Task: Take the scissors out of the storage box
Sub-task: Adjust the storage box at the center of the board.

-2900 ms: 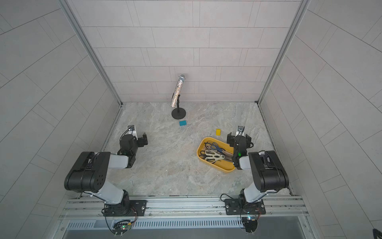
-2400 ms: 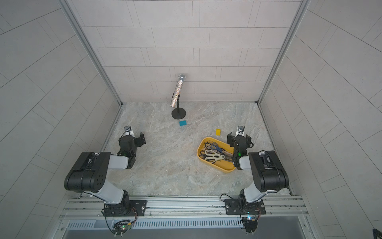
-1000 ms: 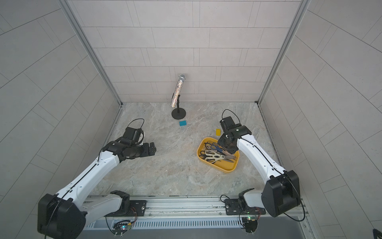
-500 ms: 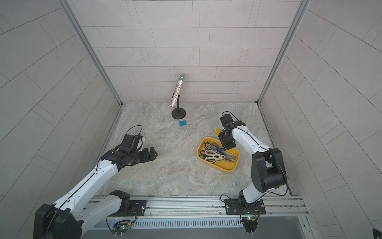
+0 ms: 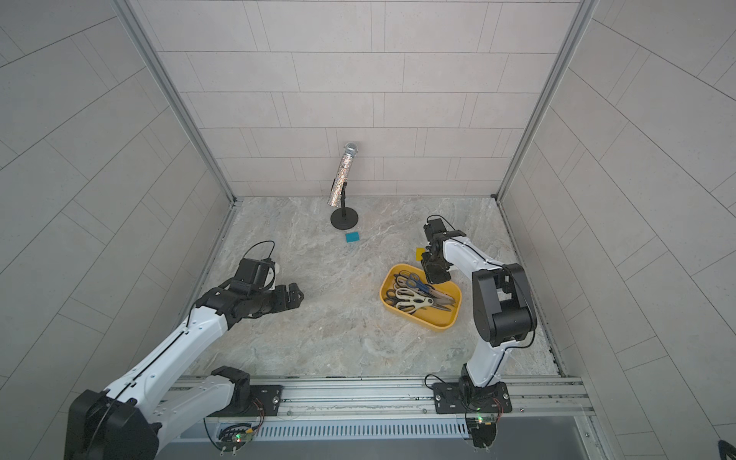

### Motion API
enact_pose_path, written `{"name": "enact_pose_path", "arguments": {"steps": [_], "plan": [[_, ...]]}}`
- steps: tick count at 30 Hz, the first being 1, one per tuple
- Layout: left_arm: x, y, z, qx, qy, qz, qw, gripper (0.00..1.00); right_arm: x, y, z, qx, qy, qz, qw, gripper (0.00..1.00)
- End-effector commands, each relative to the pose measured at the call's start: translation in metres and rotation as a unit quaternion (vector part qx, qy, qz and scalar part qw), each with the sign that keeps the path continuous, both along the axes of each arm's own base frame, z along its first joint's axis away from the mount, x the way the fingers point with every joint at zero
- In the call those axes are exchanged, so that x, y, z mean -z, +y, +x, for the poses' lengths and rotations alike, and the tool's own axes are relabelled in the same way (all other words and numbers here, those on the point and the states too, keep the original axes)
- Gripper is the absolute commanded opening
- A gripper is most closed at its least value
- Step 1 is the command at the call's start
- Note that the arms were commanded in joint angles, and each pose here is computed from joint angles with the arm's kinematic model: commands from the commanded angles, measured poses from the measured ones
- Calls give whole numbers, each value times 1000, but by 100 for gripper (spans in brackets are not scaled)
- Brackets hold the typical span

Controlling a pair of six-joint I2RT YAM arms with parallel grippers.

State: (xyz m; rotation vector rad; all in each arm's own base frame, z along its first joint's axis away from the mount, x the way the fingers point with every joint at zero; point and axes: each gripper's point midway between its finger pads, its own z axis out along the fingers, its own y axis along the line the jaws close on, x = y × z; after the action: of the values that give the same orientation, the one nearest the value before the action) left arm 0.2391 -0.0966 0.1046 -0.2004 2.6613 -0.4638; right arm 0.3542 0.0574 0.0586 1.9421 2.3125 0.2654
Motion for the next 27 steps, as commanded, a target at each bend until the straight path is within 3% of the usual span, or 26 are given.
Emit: {"name": "enact_pose_path", "arguments": {"steps": [1, 5, 12, 16, 21, 27], "plan": [[3, 1, -1, 0, 5, 7, 1000, 100, -11, -7, 15, -56, -16, -33, 998, 20], [4, 1, 0, -2, 7, 7, 1000, 100, -21, -6, 25, -126, -12, -49, 991, 3], [2, -3, 7, -5, 9, -2, 1000, 100, -28, 6, 35, -271, -5, -57, 961, 0], [-4, -10, 17, -3, 10, -14, 1000, 100, -23, 17, 26, -386, 31, -55, 920, 0], [-11, -19, 26, 0, 10, -35, 999, 100, -21, 25, 3, -480, 65, -82, 871, 0], [-12, -17, 26, -5, 4, -34, 999, 100, -21, 24, -15, -603, 115, -124, 780, 0]]}}
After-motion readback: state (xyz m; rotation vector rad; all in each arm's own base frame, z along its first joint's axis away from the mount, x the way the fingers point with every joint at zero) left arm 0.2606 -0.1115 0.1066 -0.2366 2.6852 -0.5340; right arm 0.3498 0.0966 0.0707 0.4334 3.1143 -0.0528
